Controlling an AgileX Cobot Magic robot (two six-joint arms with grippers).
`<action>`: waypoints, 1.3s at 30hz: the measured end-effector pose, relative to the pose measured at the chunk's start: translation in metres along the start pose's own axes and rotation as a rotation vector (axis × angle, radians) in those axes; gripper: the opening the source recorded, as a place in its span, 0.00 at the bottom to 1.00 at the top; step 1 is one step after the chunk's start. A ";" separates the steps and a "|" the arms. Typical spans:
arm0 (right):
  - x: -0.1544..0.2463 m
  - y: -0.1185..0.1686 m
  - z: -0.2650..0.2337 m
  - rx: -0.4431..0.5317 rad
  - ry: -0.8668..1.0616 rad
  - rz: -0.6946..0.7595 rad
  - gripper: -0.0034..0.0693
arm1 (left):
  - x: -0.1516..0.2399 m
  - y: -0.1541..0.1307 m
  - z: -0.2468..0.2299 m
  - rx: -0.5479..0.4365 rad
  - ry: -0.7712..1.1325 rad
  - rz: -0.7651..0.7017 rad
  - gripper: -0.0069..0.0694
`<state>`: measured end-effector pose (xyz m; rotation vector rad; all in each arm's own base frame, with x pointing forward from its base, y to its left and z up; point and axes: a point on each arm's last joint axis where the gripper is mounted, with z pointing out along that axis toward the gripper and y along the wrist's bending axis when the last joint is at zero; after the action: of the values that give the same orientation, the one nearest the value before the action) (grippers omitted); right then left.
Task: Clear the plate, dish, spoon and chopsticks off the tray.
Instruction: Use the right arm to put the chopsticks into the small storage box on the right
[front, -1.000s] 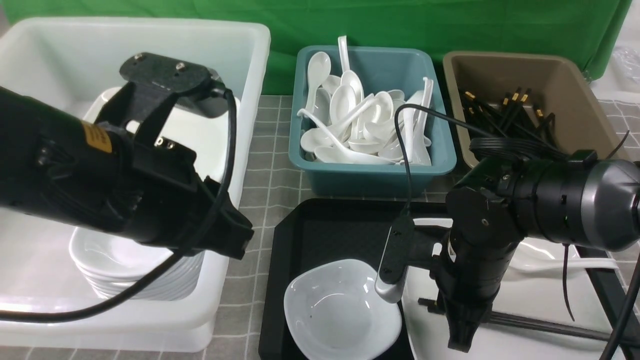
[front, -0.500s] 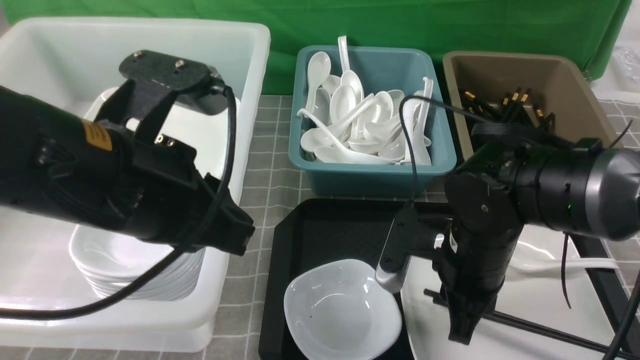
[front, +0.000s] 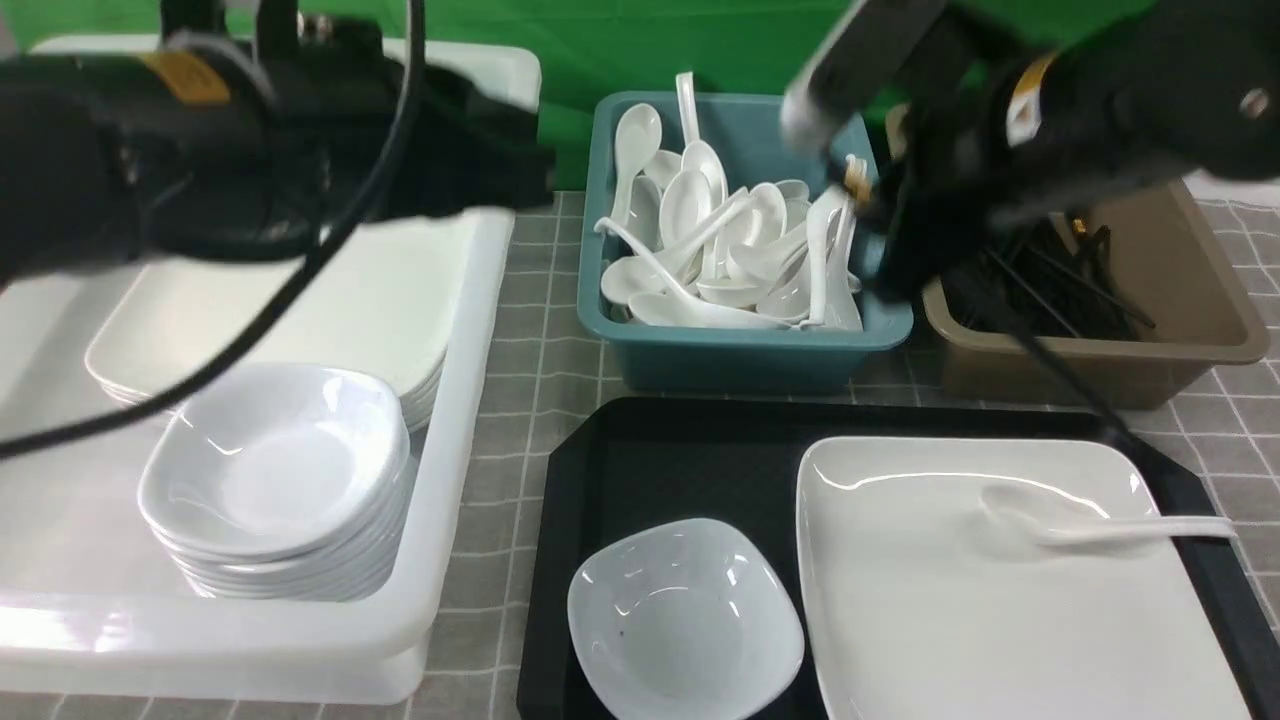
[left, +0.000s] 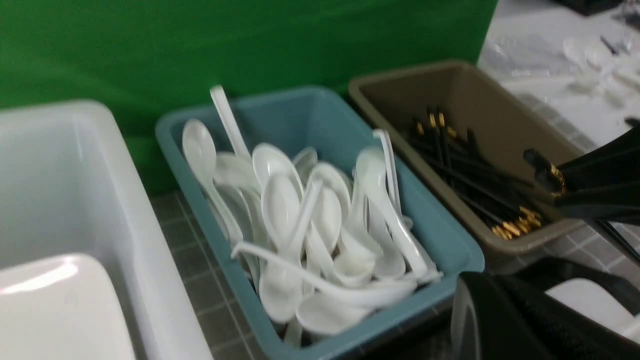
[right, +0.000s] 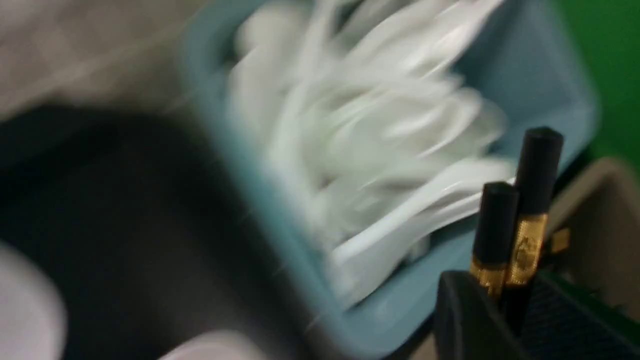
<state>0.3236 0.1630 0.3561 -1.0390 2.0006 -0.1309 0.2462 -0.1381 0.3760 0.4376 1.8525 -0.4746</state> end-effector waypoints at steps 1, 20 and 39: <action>-0.001 -0.009 -0.001 0.033 -0.037 0.025 0.26 | -0.004 0.000 0.004 -0.014 -0.017 0.007 0.10; 0.064 -0.108 0.079 0.315 -0.184 0.297 0.26 | 0.016 -0.077 0.109 0.250 0.210 0.177 0.10; 0.078 -0.118 -0.014 0.306 0.074 0.517 0.29 | 0.037 -0.076 0.098 0.266 0.486 0.205 0.10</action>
<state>0.3642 0.0267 0.3665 -0.3129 2.1665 -0.1900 0.2735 -0.2513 0.3203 0.9824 2.1836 -0.5062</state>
